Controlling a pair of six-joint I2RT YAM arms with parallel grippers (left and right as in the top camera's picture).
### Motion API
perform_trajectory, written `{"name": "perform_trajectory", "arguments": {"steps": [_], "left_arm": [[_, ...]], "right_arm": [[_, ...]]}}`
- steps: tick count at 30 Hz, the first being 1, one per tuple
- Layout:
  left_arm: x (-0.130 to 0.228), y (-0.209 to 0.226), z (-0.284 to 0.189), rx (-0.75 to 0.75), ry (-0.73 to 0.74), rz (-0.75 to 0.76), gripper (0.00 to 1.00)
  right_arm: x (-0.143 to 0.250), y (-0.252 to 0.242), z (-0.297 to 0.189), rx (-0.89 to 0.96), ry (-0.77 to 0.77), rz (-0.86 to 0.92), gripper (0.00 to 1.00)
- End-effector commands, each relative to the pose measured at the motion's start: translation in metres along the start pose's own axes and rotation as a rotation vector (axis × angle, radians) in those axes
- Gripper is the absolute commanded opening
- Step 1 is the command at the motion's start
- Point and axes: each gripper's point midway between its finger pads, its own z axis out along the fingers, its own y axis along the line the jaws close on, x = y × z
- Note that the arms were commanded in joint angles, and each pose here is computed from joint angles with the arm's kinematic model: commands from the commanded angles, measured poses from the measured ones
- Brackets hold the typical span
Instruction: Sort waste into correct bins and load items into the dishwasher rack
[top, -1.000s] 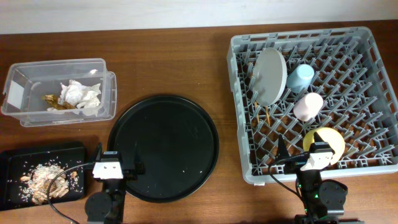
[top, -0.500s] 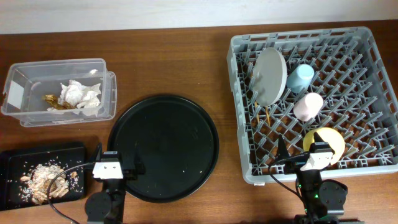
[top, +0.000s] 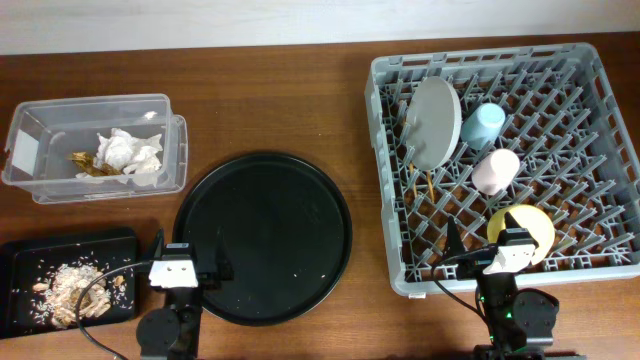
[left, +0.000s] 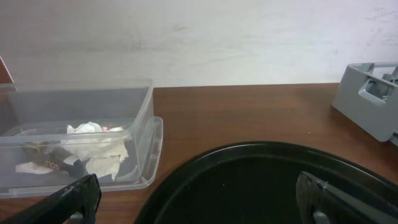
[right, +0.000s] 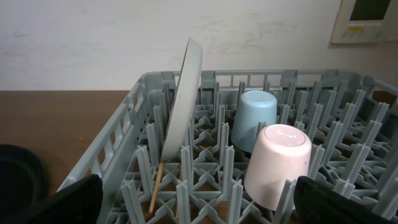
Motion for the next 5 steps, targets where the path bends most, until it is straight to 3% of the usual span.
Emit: {"name": "perform_trajectory", "arguments": {"steps": [1,5], "left_arm": [[0.0016,-0.0011,0.0001,0.01,-0.002,0.022,0.99],[0.0016,-0.0012,0.0,0.01,-0.002,0.022,0.99]], "right_arm": [[0.0024,-0.0034,0.0,0.016,0.003,-0.006,0.98],[0.0024,-0.0034,0.0,0.016,0.003,-0.006,0.98]]}}
